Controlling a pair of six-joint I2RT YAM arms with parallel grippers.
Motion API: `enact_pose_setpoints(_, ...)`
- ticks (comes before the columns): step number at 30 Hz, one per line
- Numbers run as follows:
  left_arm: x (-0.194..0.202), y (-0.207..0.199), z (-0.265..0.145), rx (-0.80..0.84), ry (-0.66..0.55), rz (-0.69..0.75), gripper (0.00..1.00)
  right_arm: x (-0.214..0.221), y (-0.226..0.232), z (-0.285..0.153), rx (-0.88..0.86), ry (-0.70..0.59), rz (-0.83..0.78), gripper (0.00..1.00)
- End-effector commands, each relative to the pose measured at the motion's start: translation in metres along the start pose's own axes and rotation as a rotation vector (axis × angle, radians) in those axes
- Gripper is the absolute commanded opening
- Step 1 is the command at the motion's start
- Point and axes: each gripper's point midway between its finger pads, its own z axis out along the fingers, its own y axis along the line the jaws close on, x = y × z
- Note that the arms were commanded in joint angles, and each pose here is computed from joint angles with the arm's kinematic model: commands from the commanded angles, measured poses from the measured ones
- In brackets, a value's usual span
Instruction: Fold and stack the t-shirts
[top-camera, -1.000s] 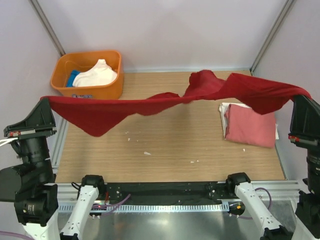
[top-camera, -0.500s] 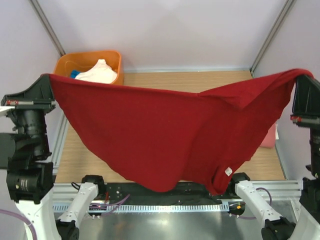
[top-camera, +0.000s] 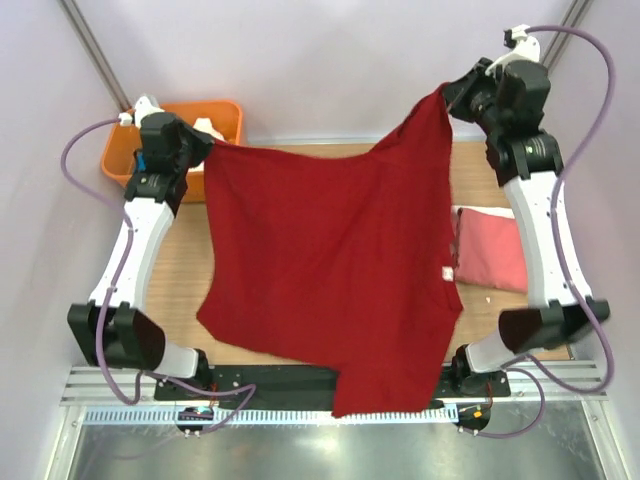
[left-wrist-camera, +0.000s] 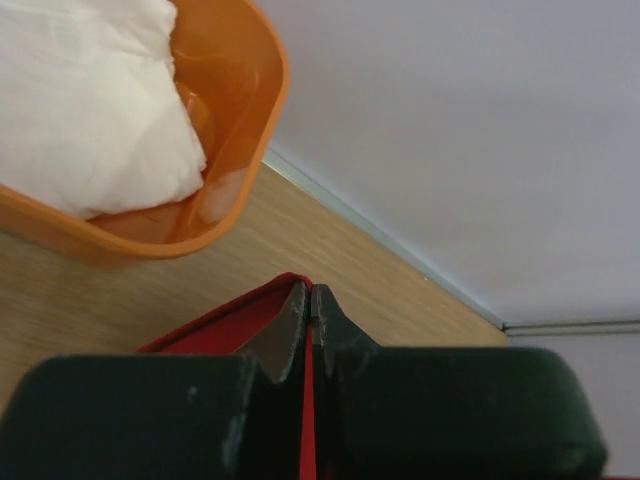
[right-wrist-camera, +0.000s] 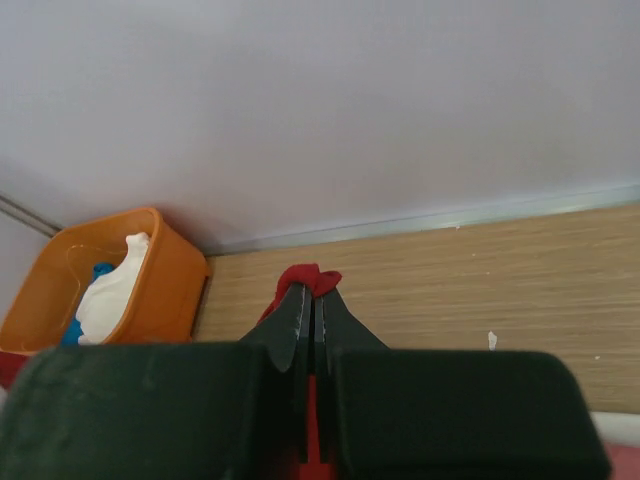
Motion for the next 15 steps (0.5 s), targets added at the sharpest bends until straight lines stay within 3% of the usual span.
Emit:
enact_pose_setpoints(1, -0.069, -0.083, -0.017, 0.249, -0.139, -0.065, 0.00, -0.093, 0.021, -0.019, -0.097, -0.208, 0.049, 0.01)
enact_pose_setpoints(2, -0.076, -0.094, -0.020, 0.276, -0.135, -0.077, 0.00, -0.096, 0.027, -0.018, -0.150, -0.181, 0.053, 0.01)
enact_pose_setpoints(3, -0.084, -0.112, -0.029, 0.331, -0.125, -0.073, 0.00, -0.130, 0.039, -0.034, -0.199, -0.246, 0.050, 0.01)
enact_pose_setpoints(5, -0.120, -0.146, -0.055, 0.417, -0.187, -0.086, 0.00, -0.141, 0.029, -0.023, -0.228, -0.224, 0.077, 0.01)
enact_pose_setpoints(8, -0.159, -0.178, -0.084, 0.495, -0.265, -0.098, 0.00, -0.190, 0.030, -0.049, -0.303, -0.362, 0.105, 0.01)
enact_pose_setpoints(10, -0.167, -0.188, -0.090, 0.526, -0.277, -0.100, 0.00, -0.196, 0.030, -0.054, -0.373, -0.359, 0.138, 0.01)
enact_pose_setpoints(13, -0.155, -0.184, -0.069, 0.513, -0.237, -0.100, 0.00, -0.189, 0.010, -0.036, -0.410, -0.306, 0.221, 0.01)
enact_pose_setpoints(14, -0.131, -0.166, -0.044, 0.469, -0.177, -0.099, 0.00, -0.186, 0.011, -0.036, -0.430, -0.308, 0.221, 0.01)
enact_pose_setpoints(15, -0.115, -0.156, -0.032, 0.456, -0.148, -0.099, 0.00, -0.150, -0.014, -0.010, -0.391, -0.223, 0.314, 0.01)
